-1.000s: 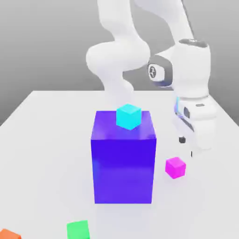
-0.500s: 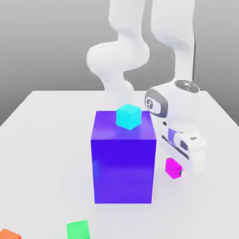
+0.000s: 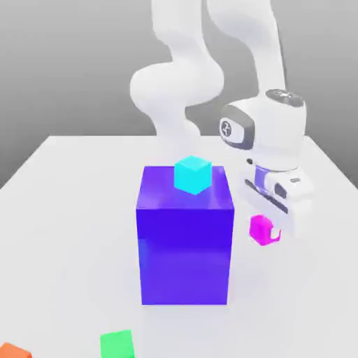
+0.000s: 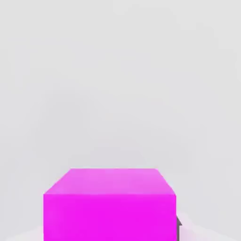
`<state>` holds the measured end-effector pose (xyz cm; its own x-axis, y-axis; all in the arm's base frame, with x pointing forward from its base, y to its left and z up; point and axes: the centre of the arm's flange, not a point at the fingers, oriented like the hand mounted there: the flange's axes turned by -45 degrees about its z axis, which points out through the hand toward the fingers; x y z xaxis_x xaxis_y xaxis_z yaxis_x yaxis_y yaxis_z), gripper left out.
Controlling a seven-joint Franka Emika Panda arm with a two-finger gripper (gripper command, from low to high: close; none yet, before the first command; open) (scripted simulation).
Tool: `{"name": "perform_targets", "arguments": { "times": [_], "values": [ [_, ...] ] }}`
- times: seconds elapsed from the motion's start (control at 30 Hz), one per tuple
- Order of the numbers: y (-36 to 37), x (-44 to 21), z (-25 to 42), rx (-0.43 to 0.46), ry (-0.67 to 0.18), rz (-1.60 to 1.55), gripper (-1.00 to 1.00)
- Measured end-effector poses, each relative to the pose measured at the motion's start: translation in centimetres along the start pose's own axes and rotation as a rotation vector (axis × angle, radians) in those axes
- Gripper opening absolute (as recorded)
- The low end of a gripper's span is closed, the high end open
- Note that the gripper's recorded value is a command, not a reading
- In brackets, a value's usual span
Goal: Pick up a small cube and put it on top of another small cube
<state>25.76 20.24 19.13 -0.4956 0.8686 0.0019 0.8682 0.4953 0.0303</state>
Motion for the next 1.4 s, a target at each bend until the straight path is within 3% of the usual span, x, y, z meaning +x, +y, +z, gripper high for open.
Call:
{"name": "perform_targets", "arguments": {
  "times": [0.27,0.6,0.83,0.97,1.1,1.13,1.4],
  "values": [
    [7.2,-1.6,0.2,-0.092,-0.051,-0.101,-1.00],
    [15.4,-21.4,-3.1,-0.122,-0.190,0.520,-1.00],
    [11.0,-34.6,-5.1,-0.050,-0.124,1.133,-1.00],
    [7.6,-37.8,-5.0,0.010,-0.043,1.386,-1.00],
    [6.9,-38.3,-0.4,0.023,-0.024,1.434,-1.00],
    [6.8,-38.3,0.7,0.024,-0.023,1.436,1.00],
    [6.9,-38.3,-0.2,0.022,-0.023,1.437,1.00]
  ]
}}
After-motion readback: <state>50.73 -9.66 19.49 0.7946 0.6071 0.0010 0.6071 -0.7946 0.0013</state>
